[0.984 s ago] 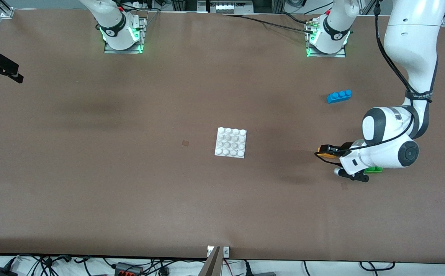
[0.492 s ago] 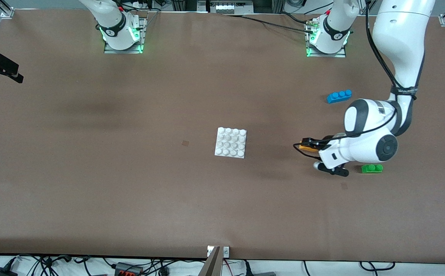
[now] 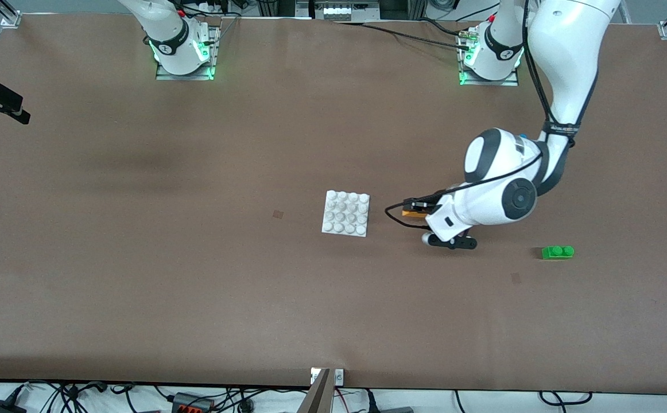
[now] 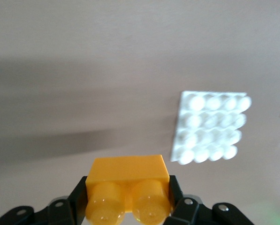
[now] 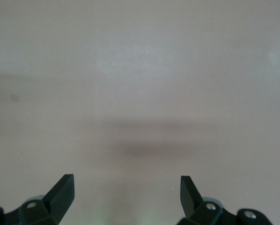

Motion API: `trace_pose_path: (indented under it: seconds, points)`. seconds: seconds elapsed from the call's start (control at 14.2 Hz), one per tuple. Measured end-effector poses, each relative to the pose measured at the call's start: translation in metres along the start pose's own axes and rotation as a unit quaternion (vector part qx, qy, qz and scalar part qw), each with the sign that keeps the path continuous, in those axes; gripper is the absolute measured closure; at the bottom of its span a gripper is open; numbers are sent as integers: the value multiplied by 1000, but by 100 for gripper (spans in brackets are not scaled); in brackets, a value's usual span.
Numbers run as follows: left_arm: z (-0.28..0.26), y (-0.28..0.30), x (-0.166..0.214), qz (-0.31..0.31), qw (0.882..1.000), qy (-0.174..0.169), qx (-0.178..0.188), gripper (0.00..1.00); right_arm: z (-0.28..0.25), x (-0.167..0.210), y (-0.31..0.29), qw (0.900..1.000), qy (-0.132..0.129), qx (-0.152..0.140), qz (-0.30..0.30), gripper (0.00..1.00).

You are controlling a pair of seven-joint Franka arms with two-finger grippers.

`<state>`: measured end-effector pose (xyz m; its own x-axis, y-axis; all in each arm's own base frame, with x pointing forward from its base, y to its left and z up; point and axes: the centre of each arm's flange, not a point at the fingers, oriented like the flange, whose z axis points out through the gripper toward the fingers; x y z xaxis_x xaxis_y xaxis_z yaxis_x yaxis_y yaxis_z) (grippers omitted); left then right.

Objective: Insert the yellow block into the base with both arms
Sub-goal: 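Lift the yellow block with the left gripper and carry it over the base, then lower the yellow block onto the white base studs with the left gripper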

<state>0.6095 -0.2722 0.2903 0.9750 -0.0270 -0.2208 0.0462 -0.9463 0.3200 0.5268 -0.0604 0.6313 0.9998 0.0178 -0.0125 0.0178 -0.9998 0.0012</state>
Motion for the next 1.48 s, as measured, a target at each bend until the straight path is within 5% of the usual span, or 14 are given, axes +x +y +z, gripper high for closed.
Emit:
trace_pose_path:
  seconds: [0.35,0.77,1.48]
  points:
    - [40,79,-27,-32,998,44,-9,31,0,0,0,1000,0,0,0,0]
    - [93,134,-56,-16,992,111,59,31,-3,0,0,1000,3,0,-1,0]
    - [127,135,-57,13,990,122,71,31,-10,0,-1,1000,10,-1,-1,0]
